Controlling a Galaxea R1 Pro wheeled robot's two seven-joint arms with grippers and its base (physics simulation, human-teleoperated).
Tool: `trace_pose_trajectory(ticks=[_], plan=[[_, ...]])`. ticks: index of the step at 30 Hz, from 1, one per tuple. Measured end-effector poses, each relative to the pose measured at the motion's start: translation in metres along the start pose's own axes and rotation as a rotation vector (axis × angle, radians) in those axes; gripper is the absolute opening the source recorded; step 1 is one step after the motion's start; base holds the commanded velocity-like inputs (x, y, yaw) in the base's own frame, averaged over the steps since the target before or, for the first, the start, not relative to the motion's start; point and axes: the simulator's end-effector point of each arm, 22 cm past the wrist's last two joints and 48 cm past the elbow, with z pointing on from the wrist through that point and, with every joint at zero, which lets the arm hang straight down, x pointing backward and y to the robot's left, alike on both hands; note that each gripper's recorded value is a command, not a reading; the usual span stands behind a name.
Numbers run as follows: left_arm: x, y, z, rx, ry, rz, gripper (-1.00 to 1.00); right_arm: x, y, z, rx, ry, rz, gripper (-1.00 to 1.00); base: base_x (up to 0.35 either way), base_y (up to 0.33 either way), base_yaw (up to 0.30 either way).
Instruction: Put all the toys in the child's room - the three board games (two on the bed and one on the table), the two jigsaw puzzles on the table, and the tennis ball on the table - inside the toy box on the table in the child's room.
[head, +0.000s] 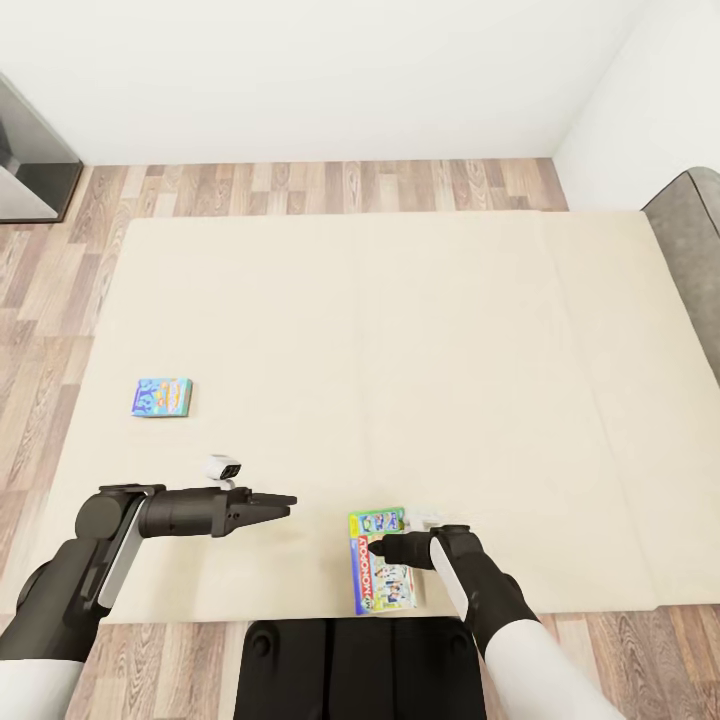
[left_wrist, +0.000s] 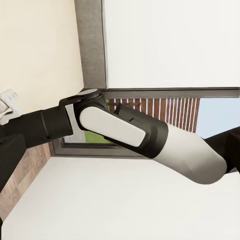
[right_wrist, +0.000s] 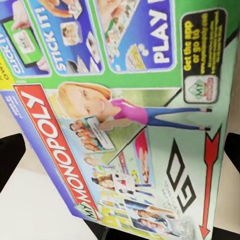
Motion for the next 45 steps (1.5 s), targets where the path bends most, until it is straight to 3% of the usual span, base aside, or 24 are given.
trace_pose_trajectory(ticks=[45], plan=[[-0.0001,0.0000,-0.0004,0.000,0.000,0.000,1.00,0.0006,0.0027,0.0005,-0.003,0.002,-0.001,1.00,0.000,0.038,0.000]])
